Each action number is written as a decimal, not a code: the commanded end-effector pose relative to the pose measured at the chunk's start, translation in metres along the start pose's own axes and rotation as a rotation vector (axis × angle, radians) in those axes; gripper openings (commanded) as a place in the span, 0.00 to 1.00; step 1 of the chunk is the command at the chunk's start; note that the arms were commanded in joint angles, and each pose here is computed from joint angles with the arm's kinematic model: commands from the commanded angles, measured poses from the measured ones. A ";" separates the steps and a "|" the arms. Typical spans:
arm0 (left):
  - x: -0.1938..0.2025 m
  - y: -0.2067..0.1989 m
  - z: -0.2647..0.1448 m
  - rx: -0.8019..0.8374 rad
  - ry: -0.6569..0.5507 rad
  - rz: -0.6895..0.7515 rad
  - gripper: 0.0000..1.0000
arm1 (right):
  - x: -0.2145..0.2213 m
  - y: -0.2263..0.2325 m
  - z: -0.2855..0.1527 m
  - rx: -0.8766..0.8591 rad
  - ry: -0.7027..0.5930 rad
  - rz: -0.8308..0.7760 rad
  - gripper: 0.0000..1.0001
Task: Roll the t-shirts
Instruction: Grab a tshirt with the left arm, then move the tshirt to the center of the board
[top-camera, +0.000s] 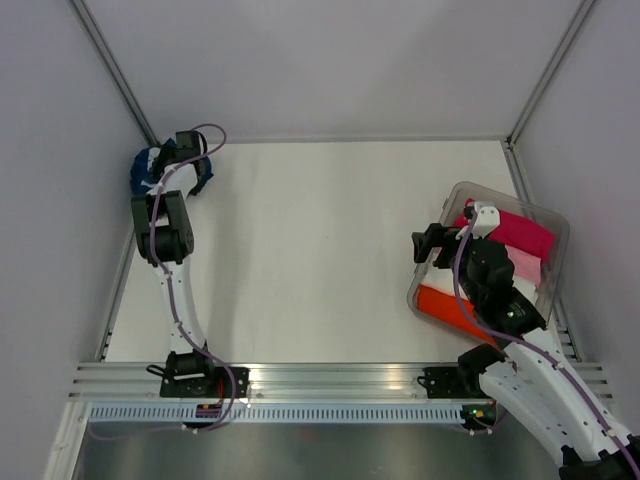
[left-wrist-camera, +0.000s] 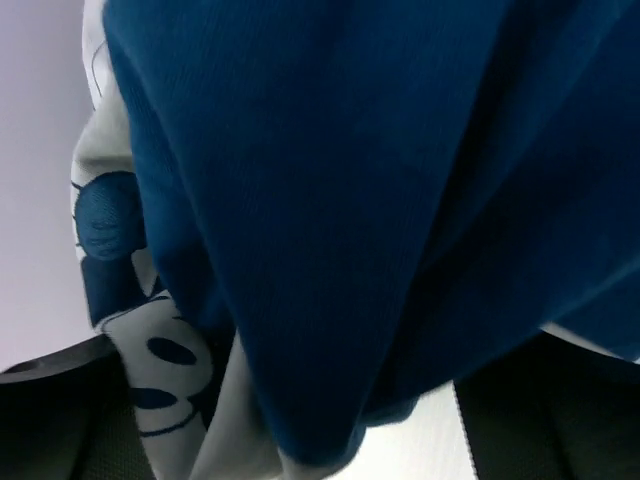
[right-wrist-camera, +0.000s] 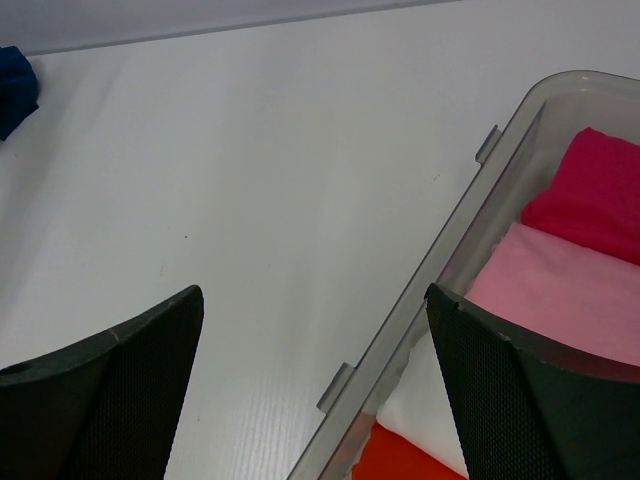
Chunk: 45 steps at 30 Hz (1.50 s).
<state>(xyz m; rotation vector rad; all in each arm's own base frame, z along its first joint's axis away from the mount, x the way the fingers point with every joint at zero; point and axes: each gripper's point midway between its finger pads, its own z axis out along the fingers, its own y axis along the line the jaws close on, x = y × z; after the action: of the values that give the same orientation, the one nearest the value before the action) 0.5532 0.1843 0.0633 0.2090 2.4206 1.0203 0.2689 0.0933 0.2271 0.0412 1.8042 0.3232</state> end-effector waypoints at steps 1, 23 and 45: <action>-0.025 0.017 0.001 -0.028 -0.048 -0.012 0.94 | -0.011 0.003 0.000 -0.009 -0.026 -0.007 0.98; 0.023 -0.057 -0.391 0.928 -0.624 0.181 0.02 | -0.049 0.070 0.024 -0.218 0.048 0.069 0.80; 0.116 -0.131 -0.306 0.970 -0.331 0.178 0.31 | 0.071 0.175 0.039 -0.412 0.340 -0.116 0.65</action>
<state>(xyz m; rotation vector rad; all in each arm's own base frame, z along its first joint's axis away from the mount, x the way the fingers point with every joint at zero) 0.2867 -0.0766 0.1047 0.9599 2.4229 -0.2594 0.2593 0.2694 0.1990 -0.4238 2.0282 0.6786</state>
